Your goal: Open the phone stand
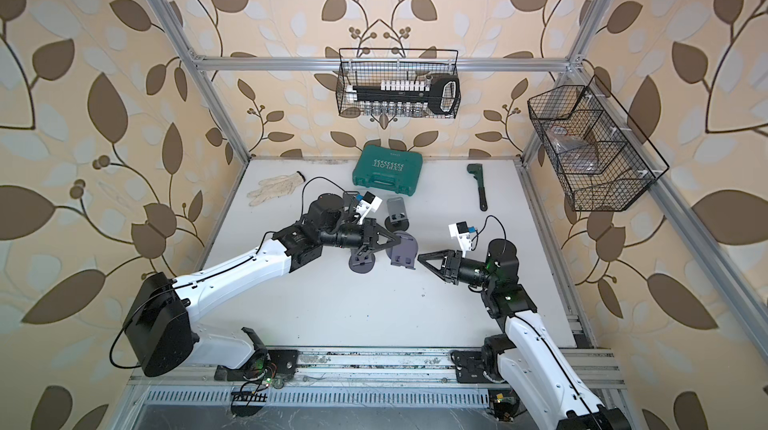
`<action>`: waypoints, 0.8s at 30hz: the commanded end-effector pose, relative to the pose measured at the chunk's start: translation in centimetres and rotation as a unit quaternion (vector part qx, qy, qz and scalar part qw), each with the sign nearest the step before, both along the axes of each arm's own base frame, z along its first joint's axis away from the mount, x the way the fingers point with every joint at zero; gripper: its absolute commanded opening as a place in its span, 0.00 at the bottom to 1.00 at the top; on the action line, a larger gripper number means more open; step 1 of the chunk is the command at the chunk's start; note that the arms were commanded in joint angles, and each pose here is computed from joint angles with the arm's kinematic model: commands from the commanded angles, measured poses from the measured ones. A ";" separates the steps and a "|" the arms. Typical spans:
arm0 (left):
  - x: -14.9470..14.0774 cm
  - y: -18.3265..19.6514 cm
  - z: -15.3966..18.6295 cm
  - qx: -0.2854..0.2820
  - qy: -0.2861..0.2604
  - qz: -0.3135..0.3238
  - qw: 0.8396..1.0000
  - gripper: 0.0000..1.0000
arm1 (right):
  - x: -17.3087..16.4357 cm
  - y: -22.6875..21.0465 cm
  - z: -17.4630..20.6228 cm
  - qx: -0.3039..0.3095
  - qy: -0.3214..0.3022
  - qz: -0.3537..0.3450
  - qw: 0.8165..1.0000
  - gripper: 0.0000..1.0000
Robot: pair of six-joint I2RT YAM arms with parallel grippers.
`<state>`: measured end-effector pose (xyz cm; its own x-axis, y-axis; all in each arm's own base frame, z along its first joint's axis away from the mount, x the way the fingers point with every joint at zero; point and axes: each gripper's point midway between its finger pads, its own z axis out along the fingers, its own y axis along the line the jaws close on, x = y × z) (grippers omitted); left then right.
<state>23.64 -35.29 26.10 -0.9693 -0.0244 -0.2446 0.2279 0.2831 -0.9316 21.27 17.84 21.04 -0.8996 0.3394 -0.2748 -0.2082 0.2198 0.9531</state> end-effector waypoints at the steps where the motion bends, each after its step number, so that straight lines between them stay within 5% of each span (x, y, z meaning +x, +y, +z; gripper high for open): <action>1: -0.7 -0.1 3.9 -0.051 -0.047 -0.019 0.997 0.00 | 0.7 0.2 1.1 0.004 -0.020 -0.004 1.000 0.25; 24: -1.7 -0.8 4.0 -0.061 -0.057 -0.040 0.996 0.00 | 2.0 4.2 1.9 -0.010 -0.041 0.035 0.999 0.22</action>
<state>23.77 -35.29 26.47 -0.9627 -0.0340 -0.2685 0.2502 0.2659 -0.9310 22.68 21.05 20.66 -0.9233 0.2710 -0.2721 -0.2119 0.2313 0.9495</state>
